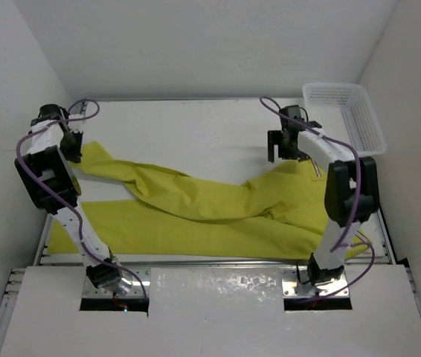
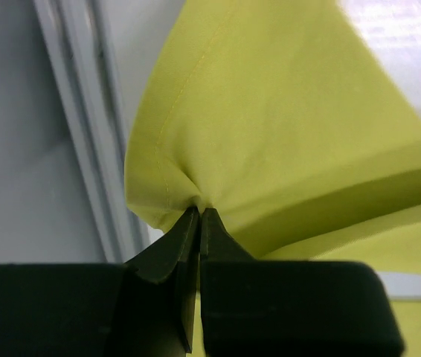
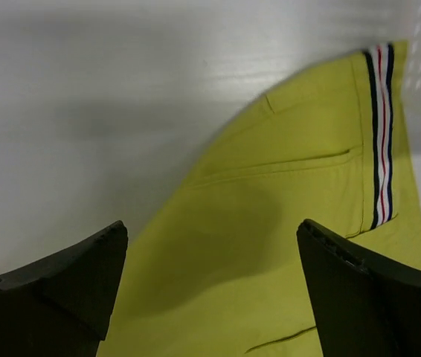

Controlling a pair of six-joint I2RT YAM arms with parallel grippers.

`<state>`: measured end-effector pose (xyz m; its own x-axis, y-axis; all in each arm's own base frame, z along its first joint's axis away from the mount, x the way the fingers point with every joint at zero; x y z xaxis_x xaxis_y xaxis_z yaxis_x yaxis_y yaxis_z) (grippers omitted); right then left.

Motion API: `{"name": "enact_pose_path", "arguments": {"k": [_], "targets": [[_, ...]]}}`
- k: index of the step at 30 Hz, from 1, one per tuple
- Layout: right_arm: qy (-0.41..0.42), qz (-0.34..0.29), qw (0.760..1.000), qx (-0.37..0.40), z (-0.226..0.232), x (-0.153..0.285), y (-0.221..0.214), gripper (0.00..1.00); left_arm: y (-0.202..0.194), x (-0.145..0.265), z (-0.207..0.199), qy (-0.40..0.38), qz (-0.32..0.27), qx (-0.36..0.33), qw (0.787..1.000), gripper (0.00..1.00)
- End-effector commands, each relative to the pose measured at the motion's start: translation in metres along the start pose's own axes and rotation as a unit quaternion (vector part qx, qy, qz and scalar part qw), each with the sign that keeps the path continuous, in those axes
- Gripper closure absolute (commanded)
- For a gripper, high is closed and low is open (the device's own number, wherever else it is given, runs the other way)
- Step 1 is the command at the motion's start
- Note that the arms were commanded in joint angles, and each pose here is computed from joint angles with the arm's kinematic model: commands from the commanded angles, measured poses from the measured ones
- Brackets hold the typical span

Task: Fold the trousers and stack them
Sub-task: Flatten the trousers out, then fold the trousers

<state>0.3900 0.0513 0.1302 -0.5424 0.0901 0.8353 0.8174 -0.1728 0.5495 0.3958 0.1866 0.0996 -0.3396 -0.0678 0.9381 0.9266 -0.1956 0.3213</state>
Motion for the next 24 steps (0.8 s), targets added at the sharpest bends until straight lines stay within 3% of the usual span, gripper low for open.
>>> {"name": "enact_pose_path", "arguments": {"k": [1, 4, 8, 10, 11, 12, 15, 17, 23, 24], "targets": [[-0.068, 0.048, 0.996, -0.028, -0.022, -0.018, -0.008, 0.09, 0.018, 0.052, -0.017, -0.002, -0.058, -0.050, 0.997, 1.00], [-0.103, 0.092, 0.989, -0.043, -0.028, -0.050, -0.018, 0.03, 0.017, 0.066, -0.014, 0.003, -0.054, -0.048, 0.997, 1.00], [-0.127, 0.135, 0.982, -0.049, -0.034, -0.079, -0.043, 0.03, 0.021, 0.099, 0.027, 0.069, -0.081, -0.016, 0.994, 1.00], [-0.119, 0.153, 0.980, -0.048, -0.033, -0.086, -0.057, 0.14, 0.017, 0.114, 0.051, 0.091, -0.094, 0.007, 0.991, 1.00], [-0.118, 0.155, 0.980, -0.050, -0.033, -0.088, -0.062, 0.23, 0.023, 0.126, 0.063, 0.103, -0.109, 0.012, 0.989, 1.00], [-0.118, 0.154, 0.980, -0.053, -0.034, -0.090, -0.067, 0.49, 0.024, 0.135, 0.075, 0.115, -0.116, 0.018, 0.986, 1.00], [-0.124, 0.143, 0.980, -0.056, -0.037, -0.086, -0.062, 1.00, 0.029, 0.149, 0.085, 0.125, -0.127, 0.016, 0.984, 1.00], [-0.136, 0.125, 0.981, -0.059, -0.043, -0.078, -0.052, 1.00, 0.034, 0.164, 0.088, 0.134, -0.142, 0.013, 0.981, 1.00], [-0.122, -0.052, 0.984, -0.118, -0.066, 0.000, 0.005, 1.00, 0.038, 0.191, 0.102, 0.169, -0.158, 0.009, 0.973, 1.00], [-0.125, -0.059, 0.982, -0.125, -0.072, 0.005, -0.005, 1.00, 0.038, 0.192, 0.102, 0.169, -0.157, 0.009, 0.973, 1.00]]}}
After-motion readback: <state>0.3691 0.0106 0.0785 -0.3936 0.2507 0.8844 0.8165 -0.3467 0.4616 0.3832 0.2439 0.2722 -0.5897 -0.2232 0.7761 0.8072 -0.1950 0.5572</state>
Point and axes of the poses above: each gripper's point midway between its finger pads, its own x axis back along the fingers, its own z axis along the line the jaws close on, y = z × x, the point moved 5 cm from there along x, back along the fingers, and after that the axes turned 10 degrees about -x, right-handed, at the moved point
